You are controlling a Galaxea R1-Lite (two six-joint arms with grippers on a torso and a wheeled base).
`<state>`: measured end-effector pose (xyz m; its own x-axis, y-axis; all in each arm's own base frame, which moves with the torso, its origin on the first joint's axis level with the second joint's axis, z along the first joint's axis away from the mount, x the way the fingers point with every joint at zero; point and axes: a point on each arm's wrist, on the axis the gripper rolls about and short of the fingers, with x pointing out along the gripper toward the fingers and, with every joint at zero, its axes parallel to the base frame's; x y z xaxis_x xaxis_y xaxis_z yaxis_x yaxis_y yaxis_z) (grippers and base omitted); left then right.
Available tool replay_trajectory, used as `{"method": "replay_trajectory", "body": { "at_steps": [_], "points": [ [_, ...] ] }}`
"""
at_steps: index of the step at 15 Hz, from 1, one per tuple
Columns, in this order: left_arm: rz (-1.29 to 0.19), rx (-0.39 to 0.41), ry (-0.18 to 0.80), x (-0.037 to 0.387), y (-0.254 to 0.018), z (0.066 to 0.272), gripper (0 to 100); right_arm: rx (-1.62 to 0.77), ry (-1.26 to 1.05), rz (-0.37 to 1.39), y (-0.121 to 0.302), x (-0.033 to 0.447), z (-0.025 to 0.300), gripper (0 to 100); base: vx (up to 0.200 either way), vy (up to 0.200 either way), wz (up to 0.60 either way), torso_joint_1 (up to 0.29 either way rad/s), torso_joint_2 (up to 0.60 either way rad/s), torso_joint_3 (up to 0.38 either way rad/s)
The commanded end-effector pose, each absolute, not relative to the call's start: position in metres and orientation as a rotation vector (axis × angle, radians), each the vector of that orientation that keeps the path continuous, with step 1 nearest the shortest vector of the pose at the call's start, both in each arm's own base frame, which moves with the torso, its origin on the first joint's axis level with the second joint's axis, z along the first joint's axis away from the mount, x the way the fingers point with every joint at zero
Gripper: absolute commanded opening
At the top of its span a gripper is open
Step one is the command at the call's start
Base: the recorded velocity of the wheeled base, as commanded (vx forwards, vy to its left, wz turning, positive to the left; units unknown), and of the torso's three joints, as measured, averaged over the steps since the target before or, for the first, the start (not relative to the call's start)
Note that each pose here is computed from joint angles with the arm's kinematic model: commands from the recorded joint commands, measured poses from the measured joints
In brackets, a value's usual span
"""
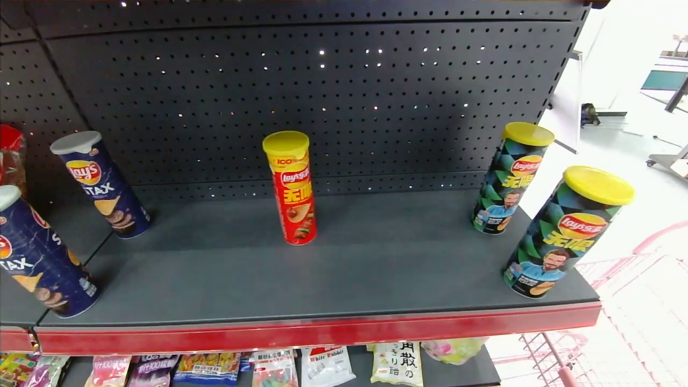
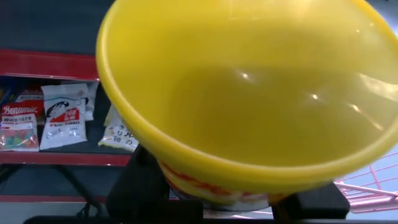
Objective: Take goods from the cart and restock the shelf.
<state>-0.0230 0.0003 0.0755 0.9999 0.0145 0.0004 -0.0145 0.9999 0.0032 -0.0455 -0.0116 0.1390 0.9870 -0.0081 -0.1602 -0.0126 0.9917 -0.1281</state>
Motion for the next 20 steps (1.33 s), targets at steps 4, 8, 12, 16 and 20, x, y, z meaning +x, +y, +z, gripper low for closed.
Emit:
{"method": "replay_trajectory", "body": {
  "at_steps": [4,8,12,16,20],
  "points": [
    [0.015,0.003,0.0,-0.023,0.0,0.076,100,-0.132,0.165,0.056,-0.012,-0.044,0.137,0,0.0,0.2,0.0,0.001,0.0,-0.001],
    [0.015,0.002,0.0,-0.023,0.0,0.076,100,-0.104,0.17,0.247,-0.011,-0.044,0.128,0,0.0,0.0,0.0,0.0,0.0,0.0],
    [-0.017,0.022,0.043,-0.02,0.0,0.077,100,-0.068,0.201,0.336,-0.008,-0.033,0.11,0,0.0,0.0,0.0,0.0,0.0,0.0],
    [-0.16,0.103,0.053,-0.018,-0.002,0.079,100,-0.067,0.227,0.369,-0.003,-0.018,0.099,0,0.0,0.0,0.0,0.0,0.0,0.0],
    [-0.16,0.1,0.055,-0.018,-0.002,0.079,100,-0.068,0.242,0.372,-0.003,-0.017,0.098,0,0.0,0.0,0.0,0.0,0.0,0.0]
  ]
}}
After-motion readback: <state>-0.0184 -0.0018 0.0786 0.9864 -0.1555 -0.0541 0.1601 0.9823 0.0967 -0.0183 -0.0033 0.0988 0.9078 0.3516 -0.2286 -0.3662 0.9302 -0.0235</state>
